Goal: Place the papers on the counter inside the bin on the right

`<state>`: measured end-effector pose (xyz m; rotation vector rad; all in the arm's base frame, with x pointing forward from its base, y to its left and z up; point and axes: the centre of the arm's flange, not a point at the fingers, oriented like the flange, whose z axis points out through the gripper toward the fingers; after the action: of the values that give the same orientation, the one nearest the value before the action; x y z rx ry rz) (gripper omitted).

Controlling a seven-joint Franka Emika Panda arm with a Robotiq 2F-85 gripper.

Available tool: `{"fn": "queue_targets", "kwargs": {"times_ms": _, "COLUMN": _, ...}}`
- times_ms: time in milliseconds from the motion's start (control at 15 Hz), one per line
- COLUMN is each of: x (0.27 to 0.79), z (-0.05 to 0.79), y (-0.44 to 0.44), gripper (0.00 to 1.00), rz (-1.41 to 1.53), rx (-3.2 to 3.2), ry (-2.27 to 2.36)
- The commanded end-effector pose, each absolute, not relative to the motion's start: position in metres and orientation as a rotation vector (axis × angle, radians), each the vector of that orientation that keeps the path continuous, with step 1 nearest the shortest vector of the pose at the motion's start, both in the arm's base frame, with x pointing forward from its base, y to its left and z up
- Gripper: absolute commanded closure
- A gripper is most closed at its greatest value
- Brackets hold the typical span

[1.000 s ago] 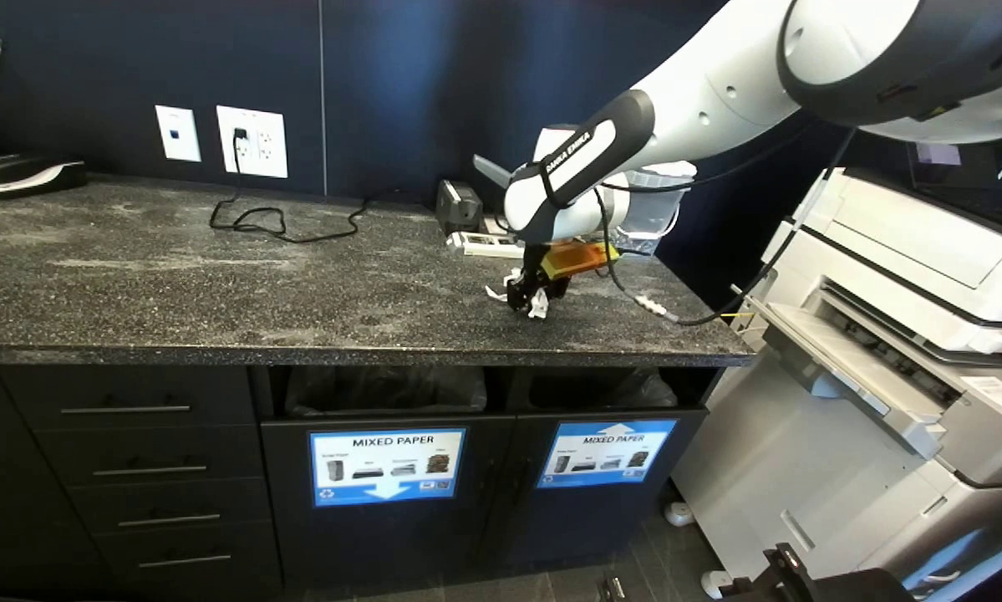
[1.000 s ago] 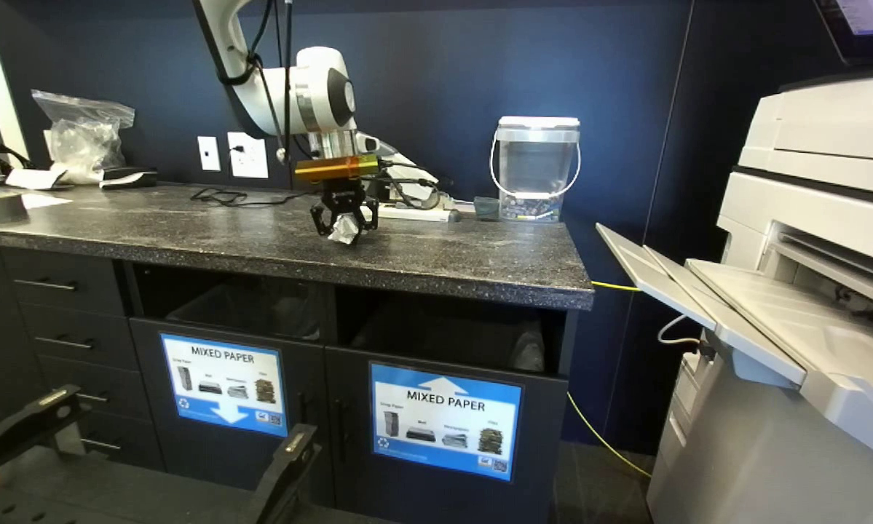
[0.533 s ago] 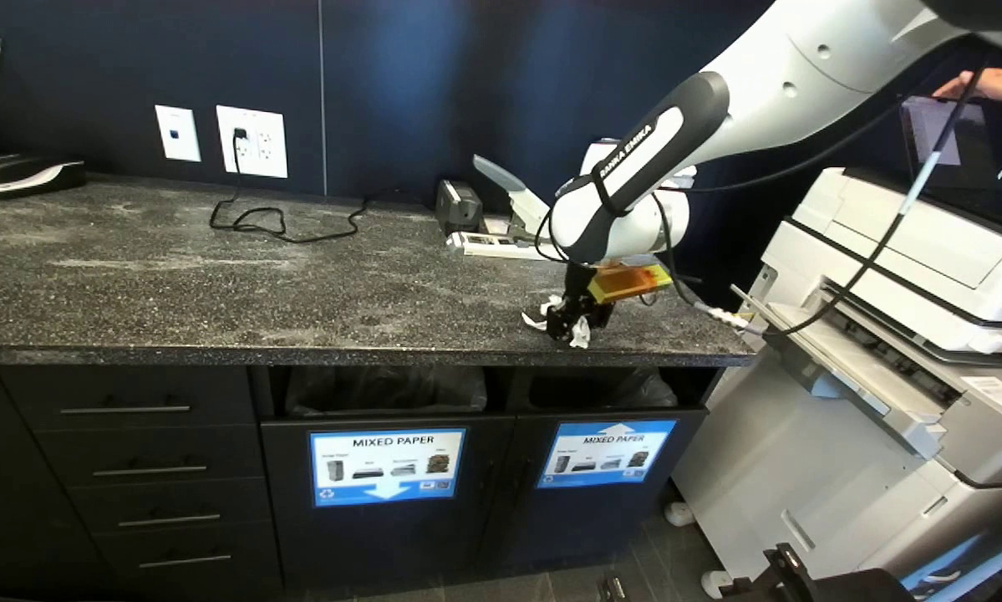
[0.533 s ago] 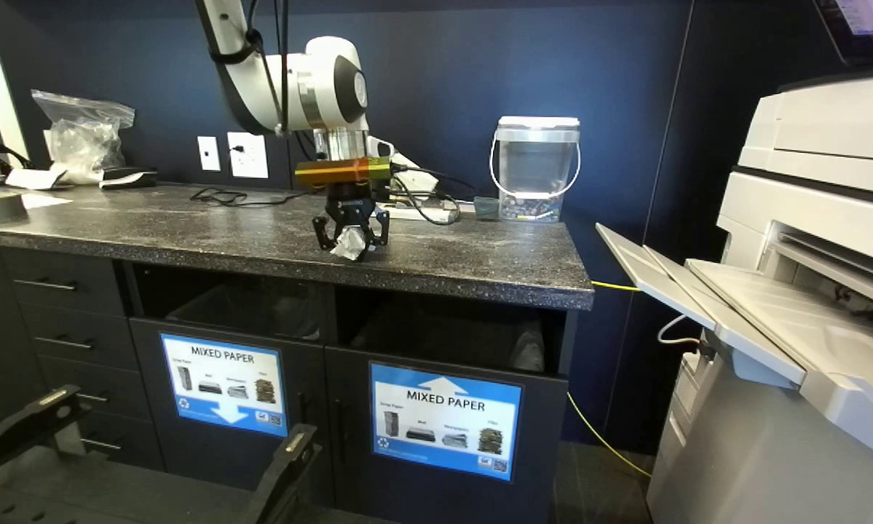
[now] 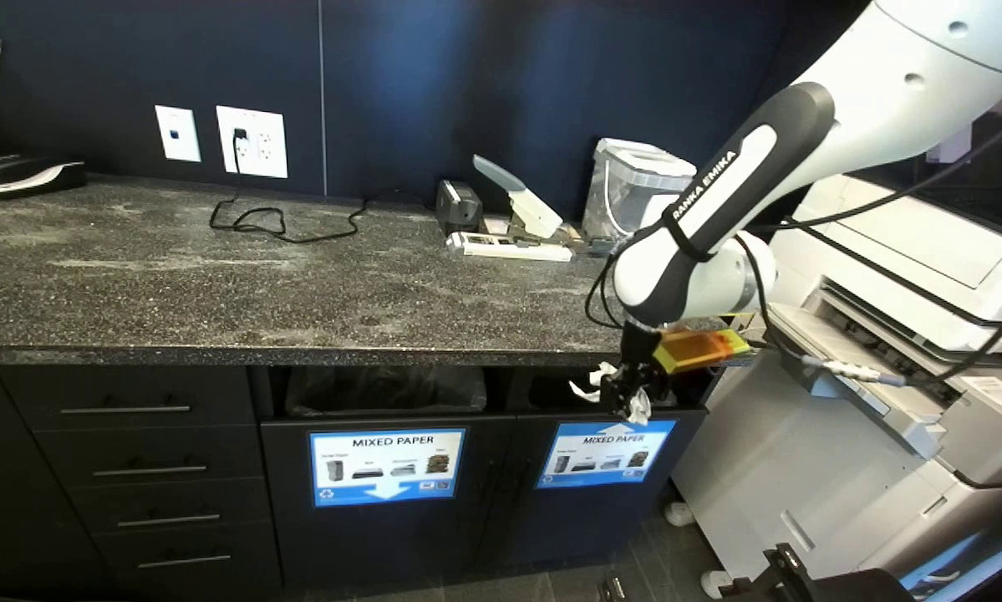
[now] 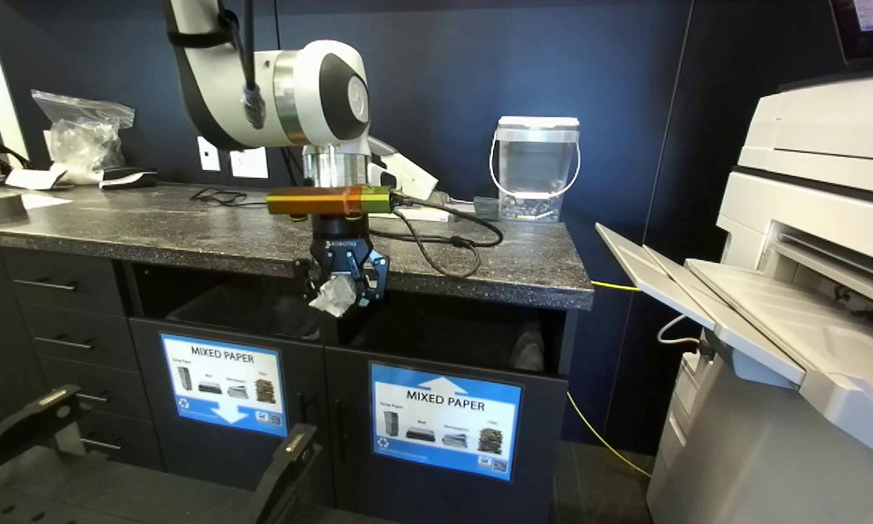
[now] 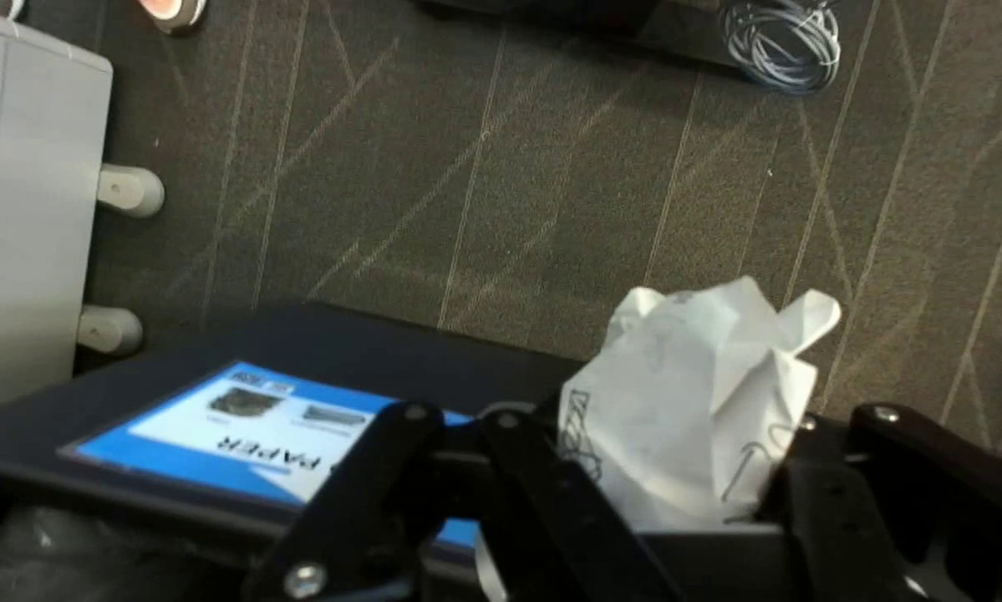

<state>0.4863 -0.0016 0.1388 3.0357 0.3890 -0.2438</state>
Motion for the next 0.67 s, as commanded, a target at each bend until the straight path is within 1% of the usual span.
{"fn": "queue_targets", "kwargs": {"times_ms": 0, "x": 0.396, "z": 0.129, "y": -0.028, "gripper": 0.86, "rz": -0.144, "rx": 3.081, "ry": 0.293}}
{"fn": "queue_targets", "kwargs": {"times_ms": 133, "x": 0.365, "z": 0.107, "y": -0.037, "gripper": 0.86, "rz": -0.041, "rx": 3.116, "ry": 0.198}}
{"fn": "queue_targets", "kwargs": {"times_ms": 267, "x": 0.354, "z": 0.088, "y": -0.043, "gripper": 0.86, "rz": 0.084, "rx": 3.144, "ry": 0.089}}
{"fn": "queue_targets", "kwargs": {"times_ms": 400, "x": 0.36, "z": 0.075, "y": -0.045, "gripper": 0.86, "rz": 0.221, "rx": 3.158, "ry": -0.012}}
{"fn": "queue_targets", "kwargs": {"times_ms": 600, "x": 0.384, "z": 0.056, "y": -0.038, "gripper": 0.86, "rz": 0.412, "rx": 3.171, "ry": -0.093}}
